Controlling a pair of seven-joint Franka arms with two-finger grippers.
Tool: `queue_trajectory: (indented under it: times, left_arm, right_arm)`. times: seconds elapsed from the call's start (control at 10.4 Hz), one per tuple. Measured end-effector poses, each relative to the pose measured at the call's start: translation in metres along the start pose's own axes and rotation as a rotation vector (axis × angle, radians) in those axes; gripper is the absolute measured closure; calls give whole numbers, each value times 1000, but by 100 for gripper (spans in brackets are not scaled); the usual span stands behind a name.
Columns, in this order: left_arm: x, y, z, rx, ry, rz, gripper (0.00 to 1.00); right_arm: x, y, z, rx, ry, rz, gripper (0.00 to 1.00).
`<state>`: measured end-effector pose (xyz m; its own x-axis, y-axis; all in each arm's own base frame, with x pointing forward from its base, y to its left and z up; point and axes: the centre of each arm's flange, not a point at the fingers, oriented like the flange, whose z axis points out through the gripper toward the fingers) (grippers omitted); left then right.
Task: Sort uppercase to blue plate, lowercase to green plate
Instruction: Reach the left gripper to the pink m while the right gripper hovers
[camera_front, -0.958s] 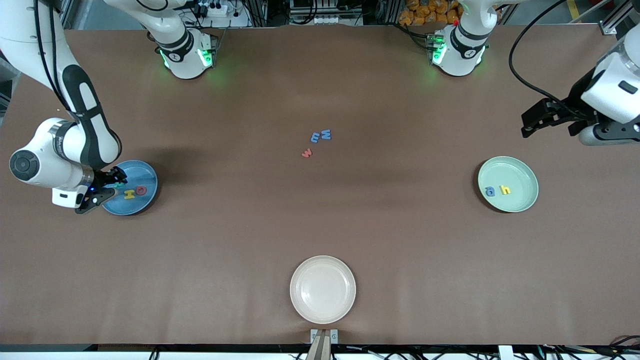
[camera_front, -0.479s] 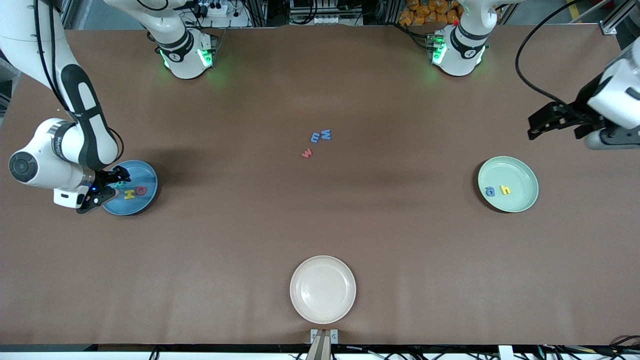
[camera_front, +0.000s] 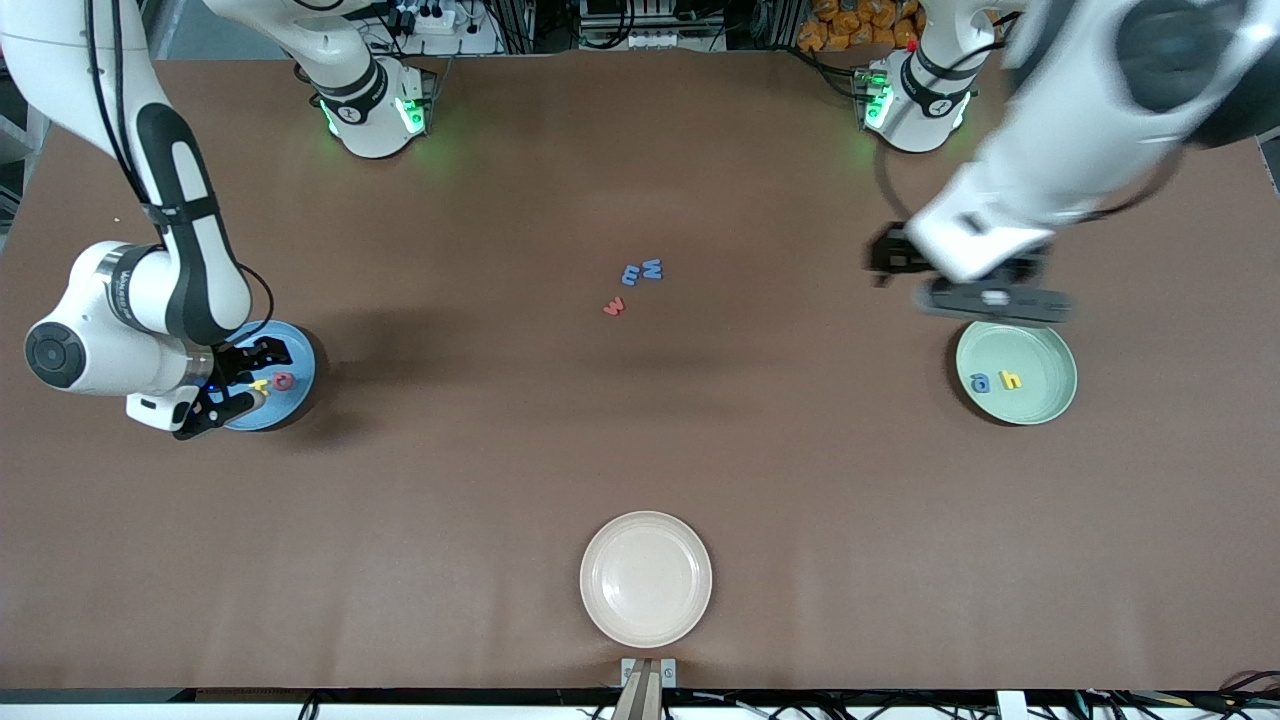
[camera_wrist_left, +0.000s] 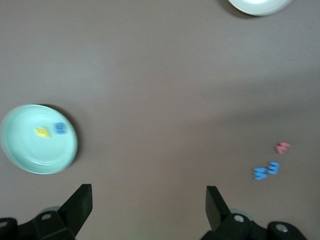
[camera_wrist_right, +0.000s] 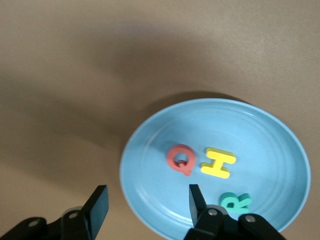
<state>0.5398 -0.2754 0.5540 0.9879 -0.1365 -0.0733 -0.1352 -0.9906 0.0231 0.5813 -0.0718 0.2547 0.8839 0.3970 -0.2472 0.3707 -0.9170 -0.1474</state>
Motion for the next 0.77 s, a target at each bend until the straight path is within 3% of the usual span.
queue_trajectory:
  times: [0.29,0.48,0.77]
  left_arm:
    - [-24,123,54,-43,-31,-39,0]
    - [-29,171,98,-94,-35,-70,0]
    - [-49,225,182,-90,-10,-105,0]
  right_arm:
    - [15,-33,-29,-6,24,62,24]
    - [25,-60,-45,-19,50,103,22]
    - [44,-104,-60,-32,77,173,22]
